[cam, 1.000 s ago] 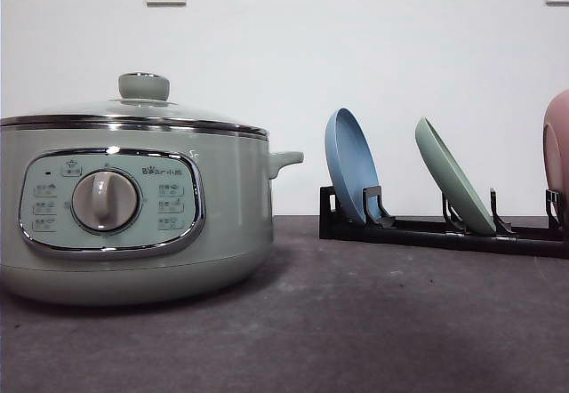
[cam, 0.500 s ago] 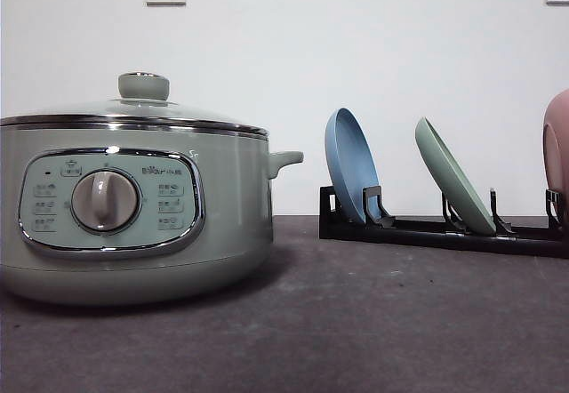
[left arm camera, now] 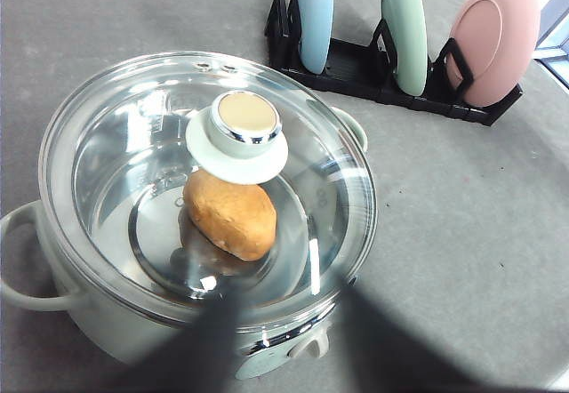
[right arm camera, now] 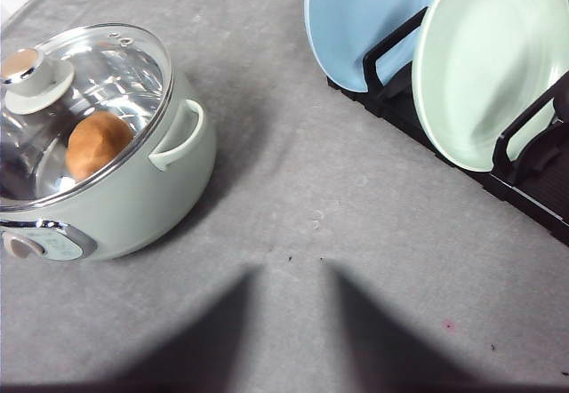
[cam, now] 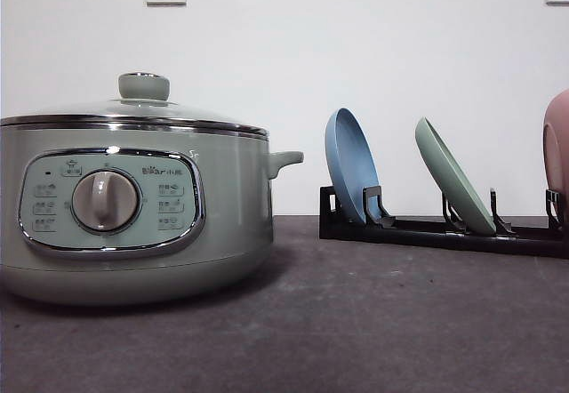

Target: Transfer potato from steamer to green plate

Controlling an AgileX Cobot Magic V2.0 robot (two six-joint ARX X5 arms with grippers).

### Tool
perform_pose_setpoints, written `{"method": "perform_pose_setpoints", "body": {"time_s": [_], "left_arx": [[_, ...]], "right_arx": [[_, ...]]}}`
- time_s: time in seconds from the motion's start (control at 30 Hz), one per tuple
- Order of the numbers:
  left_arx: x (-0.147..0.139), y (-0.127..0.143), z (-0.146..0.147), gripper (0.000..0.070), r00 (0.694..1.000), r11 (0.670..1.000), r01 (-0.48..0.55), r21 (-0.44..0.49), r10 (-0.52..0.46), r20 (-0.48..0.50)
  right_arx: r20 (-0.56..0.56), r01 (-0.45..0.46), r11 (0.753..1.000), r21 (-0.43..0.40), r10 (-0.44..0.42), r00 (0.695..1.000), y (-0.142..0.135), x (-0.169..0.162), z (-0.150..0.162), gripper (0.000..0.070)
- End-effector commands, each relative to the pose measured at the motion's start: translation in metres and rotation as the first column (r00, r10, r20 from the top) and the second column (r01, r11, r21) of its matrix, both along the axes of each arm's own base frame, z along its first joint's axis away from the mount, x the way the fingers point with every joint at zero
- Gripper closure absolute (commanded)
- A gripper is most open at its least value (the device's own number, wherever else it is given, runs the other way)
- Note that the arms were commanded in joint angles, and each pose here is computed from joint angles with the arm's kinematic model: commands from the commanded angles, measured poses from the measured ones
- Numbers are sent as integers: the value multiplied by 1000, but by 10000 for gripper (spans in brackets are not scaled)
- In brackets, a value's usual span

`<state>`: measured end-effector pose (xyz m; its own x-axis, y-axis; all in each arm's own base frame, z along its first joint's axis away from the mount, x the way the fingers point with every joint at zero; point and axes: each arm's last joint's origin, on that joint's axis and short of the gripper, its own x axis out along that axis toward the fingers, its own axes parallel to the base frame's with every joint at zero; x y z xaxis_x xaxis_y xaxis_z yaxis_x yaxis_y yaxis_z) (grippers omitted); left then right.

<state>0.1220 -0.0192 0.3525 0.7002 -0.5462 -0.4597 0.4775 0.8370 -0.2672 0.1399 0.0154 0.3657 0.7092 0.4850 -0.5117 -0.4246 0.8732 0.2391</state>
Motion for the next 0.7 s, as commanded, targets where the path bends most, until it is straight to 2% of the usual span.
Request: {"method": "perform_pose_setpoints", "body": {"time_s": [0.0, 0.03, 0.67], "left_arx": [[0, 0, 8, 181, 999, 1000, 12, 8, -13, 40], [0, 0, 8, 137, 999, 1000, 12, 8, -13, 41], [0, 0, 8, 139, 999, 1000, 12, 8, -13, 40]], "right_arx": [[14, 5, 1000, 7, -5, 1000, 0, 1, 6, 164], [14, 5, 1000, 7, -5, 1000, 0, 1, 6, 152], [18, 13, 1000, 19, -13, 1000, 0, 1, 7, 153]]}}
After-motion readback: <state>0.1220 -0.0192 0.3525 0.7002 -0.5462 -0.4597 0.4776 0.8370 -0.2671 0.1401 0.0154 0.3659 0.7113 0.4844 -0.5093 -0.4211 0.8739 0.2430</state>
